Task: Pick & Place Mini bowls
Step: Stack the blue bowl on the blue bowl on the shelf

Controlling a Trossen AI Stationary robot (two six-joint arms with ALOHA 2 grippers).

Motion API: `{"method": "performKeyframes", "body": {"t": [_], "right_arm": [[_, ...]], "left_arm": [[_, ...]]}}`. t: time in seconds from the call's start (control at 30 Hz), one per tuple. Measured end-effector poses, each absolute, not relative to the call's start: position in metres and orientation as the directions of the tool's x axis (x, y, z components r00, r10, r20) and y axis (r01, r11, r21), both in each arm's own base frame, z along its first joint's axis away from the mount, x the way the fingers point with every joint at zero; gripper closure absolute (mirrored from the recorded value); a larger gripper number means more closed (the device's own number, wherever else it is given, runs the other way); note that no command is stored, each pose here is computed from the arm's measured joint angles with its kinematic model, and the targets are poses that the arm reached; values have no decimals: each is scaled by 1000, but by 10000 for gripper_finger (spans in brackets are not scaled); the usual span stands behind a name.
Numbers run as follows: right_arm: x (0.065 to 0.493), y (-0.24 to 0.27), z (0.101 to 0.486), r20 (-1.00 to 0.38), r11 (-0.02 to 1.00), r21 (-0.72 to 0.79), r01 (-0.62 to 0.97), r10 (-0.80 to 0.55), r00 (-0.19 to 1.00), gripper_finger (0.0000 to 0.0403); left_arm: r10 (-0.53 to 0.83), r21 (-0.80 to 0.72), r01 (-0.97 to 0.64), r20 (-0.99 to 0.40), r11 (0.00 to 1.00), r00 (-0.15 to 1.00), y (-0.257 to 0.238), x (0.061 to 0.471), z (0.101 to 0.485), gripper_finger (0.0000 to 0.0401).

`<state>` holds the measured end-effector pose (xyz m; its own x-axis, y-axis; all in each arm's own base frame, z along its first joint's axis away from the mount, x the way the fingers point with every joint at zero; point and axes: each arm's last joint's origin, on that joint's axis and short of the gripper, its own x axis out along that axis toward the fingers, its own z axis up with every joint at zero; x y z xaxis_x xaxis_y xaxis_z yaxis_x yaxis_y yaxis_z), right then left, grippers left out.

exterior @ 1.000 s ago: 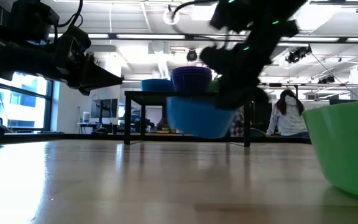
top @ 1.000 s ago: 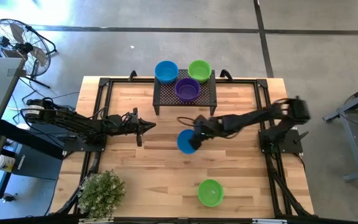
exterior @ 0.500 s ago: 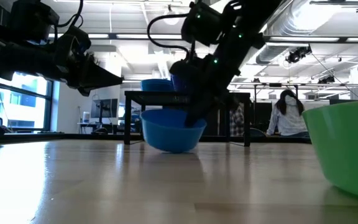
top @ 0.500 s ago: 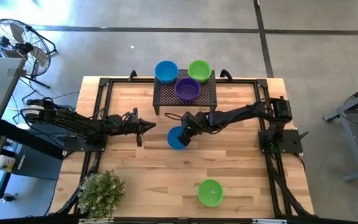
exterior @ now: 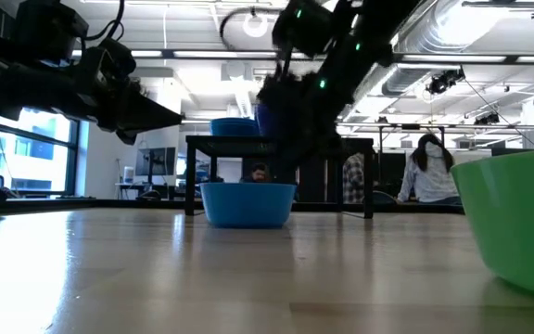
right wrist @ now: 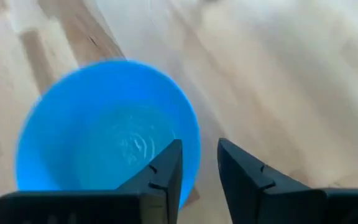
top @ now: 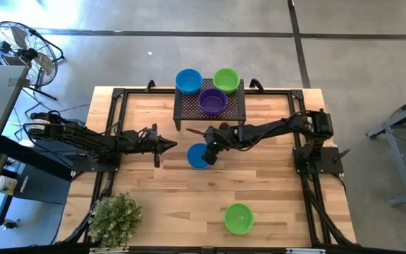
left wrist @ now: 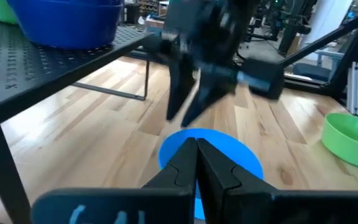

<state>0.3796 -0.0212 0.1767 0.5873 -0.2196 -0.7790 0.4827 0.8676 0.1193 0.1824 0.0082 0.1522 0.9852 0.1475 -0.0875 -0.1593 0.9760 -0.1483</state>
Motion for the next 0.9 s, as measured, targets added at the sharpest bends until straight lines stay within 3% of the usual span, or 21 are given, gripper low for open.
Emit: {"method": "performKeyframes", "body": {"t": [0.17,0.27,0.4,0.57,0.67,0.9], "right_arm": [[362,-13,202,-696,939,7,343,-242,676,350],[345,-13,194,-605,975,66,210,-129,786,392],[319,-21,181,-476,986,129,104,-31,879,385],[288,-27,182,-402,993,82,89,-49,914,386],[271,-28,184,-383,994,38,105,-83,920,399],[240,-27,191,-326,990,-23,142,-141,935,397]], "left_arm": [[116,-154,-132,-108,979,987,7,185,153,400],[118,-167,-146,-169,975,979,8,195,157,400],[108,-146,-155,-289,977,951,6,212,170,400],[104,-50,-129,-345,990,933,-6,235,186,400],[92,-77,-133,-394,988,915,-8,248,195,400],[188,-195,-357,-577,914,795,-6,268,198,388]]}}
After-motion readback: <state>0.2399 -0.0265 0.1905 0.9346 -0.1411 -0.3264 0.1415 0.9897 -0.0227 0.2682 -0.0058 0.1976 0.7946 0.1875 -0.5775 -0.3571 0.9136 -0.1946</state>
